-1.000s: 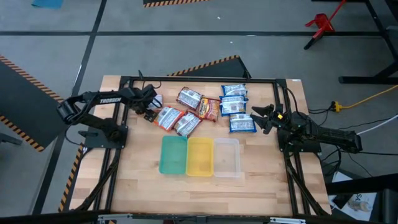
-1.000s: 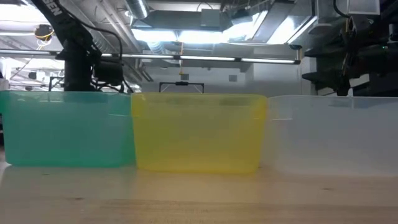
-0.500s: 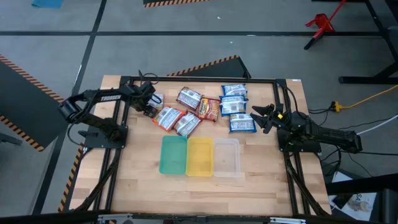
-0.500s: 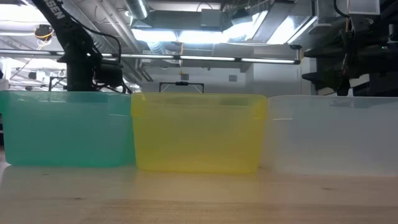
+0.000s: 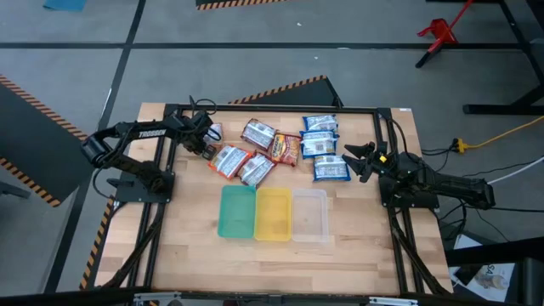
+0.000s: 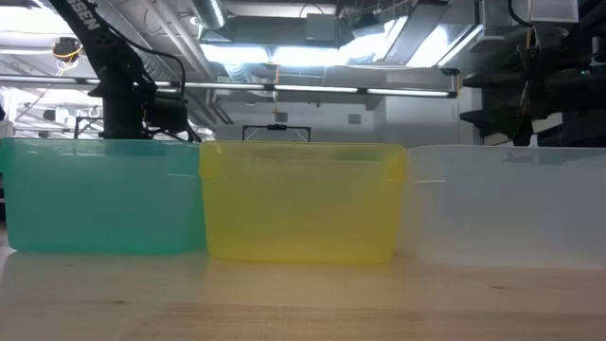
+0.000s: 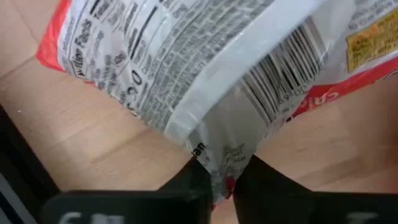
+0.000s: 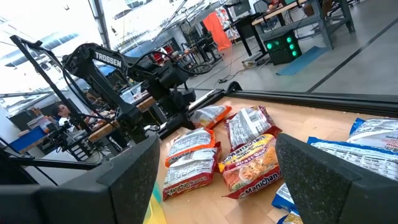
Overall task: Sort Maruchan noodles
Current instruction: Put the left orange noodle pack into the transparent bin
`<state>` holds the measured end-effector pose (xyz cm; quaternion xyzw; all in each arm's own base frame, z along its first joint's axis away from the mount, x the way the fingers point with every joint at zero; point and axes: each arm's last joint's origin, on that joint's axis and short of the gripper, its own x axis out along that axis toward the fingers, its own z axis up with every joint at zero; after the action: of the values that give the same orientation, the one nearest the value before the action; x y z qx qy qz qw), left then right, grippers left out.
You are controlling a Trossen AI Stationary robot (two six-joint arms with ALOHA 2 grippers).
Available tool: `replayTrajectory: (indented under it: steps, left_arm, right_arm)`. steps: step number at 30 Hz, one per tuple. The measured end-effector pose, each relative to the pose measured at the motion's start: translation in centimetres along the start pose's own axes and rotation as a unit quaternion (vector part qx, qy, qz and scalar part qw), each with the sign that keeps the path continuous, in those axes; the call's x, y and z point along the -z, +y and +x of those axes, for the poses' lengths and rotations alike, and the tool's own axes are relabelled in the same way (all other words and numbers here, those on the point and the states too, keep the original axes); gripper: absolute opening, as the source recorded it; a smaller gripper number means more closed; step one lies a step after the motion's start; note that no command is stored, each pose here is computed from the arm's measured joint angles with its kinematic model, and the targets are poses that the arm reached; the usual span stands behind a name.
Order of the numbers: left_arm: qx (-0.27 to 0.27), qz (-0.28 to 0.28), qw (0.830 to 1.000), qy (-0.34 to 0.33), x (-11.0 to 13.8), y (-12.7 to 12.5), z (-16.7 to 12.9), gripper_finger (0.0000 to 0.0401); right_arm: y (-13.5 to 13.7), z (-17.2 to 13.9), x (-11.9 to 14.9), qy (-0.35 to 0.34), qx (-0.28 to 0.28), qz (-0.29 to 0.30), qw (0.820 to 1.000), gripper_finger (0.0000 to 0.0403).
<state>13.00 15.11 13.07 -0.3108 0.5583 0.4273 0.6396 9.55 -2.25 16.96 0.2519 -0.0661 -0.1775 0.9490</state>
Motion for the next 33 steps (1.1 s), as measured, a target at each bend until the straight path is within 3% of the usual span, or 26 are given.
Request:
replayTrajectory:
  steps: [12,23,33]
  left_arm:
    - [0.005,-0.032,0.999,-0.01,0.2,-0.1,-0.6,0.0008]
    - [0.045,-0.055,0.994,-0.081,1.2,-0.8,-4.1,0.0006]
    - [0.18,0.013,0.971,-0.158,3.1,-2.6,-8.1,0.0006]
  right_arm:
    - [0.0,0.0,0.0,0.0,0.0,0.0,1.0,0.0305]
    - [0.0,0.0,0.0,0.0,0.0,0.0,1.0,0.0305]
    - [0.0,0.0,0.0,0.0,0.0,-0.001,1.0,0.0305]
